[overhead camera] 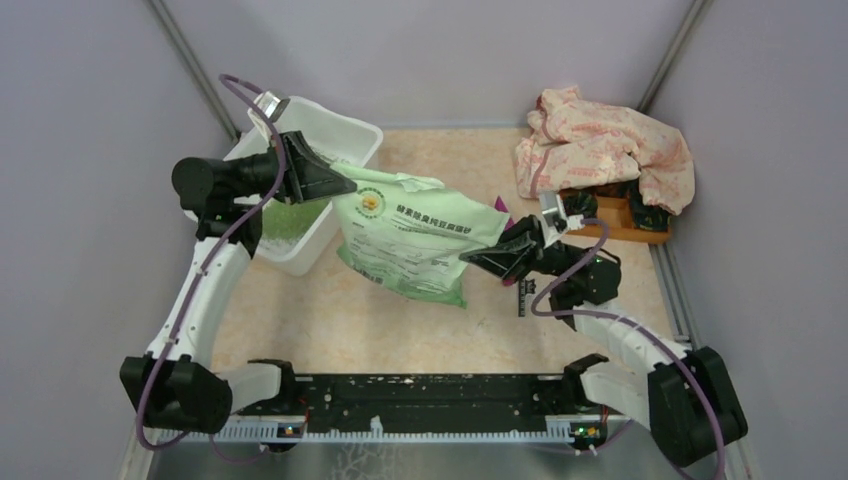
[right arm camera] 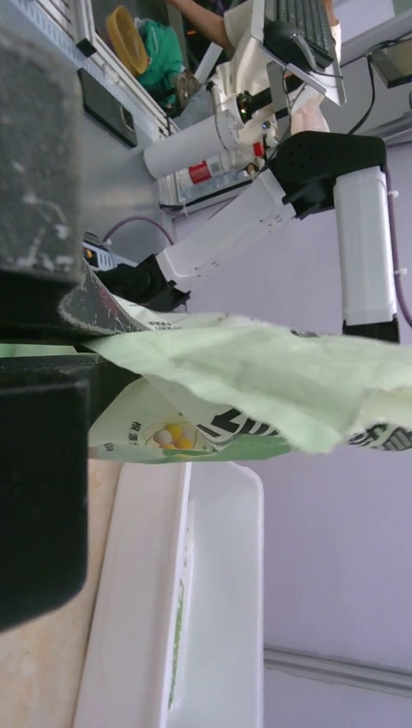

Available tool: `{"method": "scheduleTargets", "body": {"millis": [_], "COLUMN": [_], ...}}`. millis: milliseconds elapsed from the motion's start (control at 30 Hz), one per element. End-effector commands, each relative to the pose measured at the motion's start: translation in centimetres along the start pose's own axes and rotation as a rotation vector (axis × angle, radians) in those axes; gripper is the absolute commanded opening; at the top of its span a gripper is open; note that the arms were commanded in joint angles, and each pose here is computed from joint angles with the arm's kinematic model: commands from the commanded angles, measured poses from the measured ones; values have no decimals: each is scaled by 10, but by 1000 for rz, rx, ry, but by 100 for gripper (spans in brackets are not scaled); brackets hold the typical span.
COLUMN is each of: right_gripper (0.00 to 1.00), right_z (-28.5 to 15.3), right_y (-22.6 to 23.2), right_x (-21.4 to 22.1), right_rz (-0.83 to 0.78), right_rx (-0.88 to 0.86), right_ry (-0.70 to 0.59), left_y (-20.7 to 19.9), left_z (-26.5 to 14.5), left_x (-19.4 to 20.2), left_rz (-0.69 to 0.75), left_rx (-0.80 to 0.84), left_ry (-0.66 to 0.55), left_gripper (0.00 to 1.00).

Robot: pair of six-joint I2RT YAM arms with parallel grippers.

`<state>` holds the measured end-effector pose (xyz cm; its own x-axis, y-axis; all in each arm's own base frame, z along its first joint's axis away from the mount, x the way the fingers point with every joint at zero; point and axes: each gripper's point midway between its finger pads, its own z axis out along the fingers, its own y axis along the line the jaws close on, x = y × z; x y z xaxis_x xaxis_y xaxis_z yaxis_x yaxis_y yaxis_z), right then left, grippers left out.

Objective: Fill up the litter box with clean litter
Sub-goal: Close the cat litter bag at the center of the board.

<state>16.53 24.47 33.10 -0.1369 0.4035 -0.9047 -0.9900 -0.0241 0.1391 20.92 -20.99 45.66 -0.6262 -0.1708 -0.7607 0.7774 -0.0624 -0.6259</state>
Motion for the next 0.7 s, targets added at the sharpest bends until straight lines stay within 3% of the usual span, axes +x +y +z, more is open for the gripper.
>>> {"method": "scheduleTargets", "body": {"millis": [0,400,667], "right_gripper": [0,0,0], "right_z": [-5,-38,-54], "right_y": [5,-46,-63], "right_x": [-15,51,85], "right_rz": [-130,-36,37], "right_rx": [50,300,389], "right_ry": [-39,32,70], "left_y": [3,86,141], "left_z": [-19,-39,-54], "left_x": [-21,35,92], "left_rz": [71,-19,-186], "left_rx": [-85,-229,-316], "left_ry": [-155,-216,-222], "left_gripper": [1,2,3]}}
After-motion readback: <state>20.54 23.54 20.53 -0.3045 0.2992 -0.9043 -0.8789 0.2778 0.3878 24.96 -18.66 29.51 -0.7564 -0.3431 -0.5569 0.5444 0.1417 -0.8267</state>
